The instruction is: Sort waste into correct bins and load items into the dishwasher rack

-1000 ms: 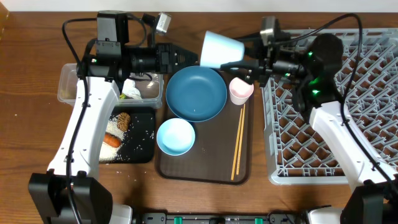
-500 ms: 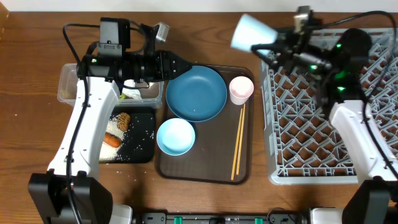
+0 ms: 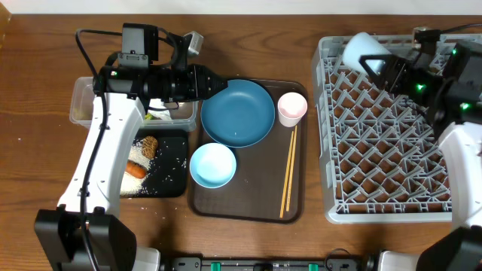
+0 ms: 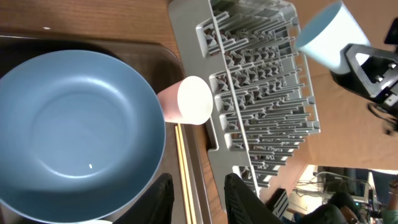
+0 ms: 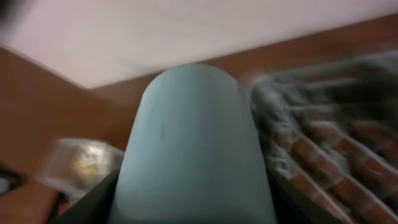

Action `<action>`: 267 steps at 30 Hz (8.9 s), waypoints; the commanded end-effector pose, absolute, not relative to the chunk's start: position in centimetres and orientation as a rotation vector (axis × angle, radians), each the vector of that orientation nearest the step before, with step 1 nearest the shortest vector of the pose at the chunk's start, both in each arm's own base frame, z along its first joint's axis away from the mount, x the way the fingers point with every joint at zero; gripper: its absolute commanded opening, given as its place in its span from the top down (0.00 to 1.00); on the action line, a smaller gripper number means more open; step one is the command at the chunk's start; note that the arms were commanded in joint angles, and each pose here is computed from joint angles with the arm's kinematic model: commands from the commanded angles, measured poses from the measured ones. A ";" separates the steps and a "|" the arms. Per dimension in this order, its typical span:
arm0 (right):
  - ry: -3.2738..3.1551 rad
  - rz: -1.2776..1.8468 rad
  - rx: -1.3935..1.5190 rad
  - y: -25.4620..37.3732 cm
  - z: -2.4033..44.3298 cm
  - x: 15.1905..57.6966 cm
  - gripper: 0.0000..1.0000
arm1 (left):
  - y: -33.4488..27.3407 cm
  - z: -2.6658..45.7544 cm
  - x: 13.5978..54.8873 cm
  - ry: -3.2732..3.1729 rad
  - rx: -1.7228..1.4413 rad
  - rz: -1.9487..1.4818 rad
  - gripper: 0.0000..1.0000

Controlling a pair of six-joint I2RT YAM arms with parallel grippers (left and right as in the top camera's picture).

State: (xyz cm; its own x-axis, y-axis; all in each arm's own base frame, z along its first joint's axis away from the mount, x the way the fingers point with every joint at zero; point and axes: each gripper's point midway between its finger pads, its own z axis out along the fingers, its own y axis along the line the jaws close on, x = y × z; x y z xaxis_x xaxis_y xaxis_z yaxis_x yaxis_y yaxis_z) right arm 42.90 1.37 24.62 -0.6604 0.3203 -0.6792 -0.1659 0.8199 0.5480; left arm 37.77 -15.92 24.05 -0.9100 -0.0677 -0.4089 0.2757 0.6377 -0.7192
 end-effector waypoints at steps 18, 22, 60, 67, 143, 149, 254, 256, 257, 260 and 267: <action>2.399 -0.194 0.281 -11.3 25.3 41.3 0.87 | -15.6 23.3 37.3 2.502 0.159 -1.156 0.71; 2.461 -0.136 0.281 -11.2 22.6 42.2 0.91 | -15.3 22.8 37.2 2.527 0.141 -1.127 0.72; 2.779 -0.086 0.312 -11.4 10.2 42.7 0.50 | -16.0 22.1 36.6 2.572 0.158 -1.082 0.71; 2.752 -0.091 0.309 -11.6 11.3 43.4 0.17 | -16.0 22.1 36.6 2.573 0.158 -1.082 0.71; 2.632 -0.159 0.314 -13.2 9.7 44.0 0.81 | -24.1 12.8 38.9 2.658 0.336 -0.419 0.48; 2.603 -0.165 0.312 -13.4 10.1 44.6 0.76 | -24.1 12.8 38.9 2.659 0.336 -0.419 0.48; 2.536 0.133 0.210 -7.8 19.5 40.4 0.22 | -26.5 15.6 41.2 2.506 0.359 -0.646 0.94; 2.533 0.190 0.193 -7.0 19.6 40.4 0.19 | -25.5 17.7 41.0 2.481 0.347 -0.792 0.94; 2.525 0.245 0.176 -6.3 19.7 40.5 0.17 | -25.1 18.8 40.8 2.462 0.346 -0.878 0.94; 2.470 0.457 0.024 -3.1 20.8 40.6 0.14 | -24.1 22.9 39.7 2.356 0.391 -1.232 0.94; 2.083 1.008 -0.479 5.3 26.7 38.8 0.09 | -20.0 30.3 36.6 2.020 0.521 -1.872 0.94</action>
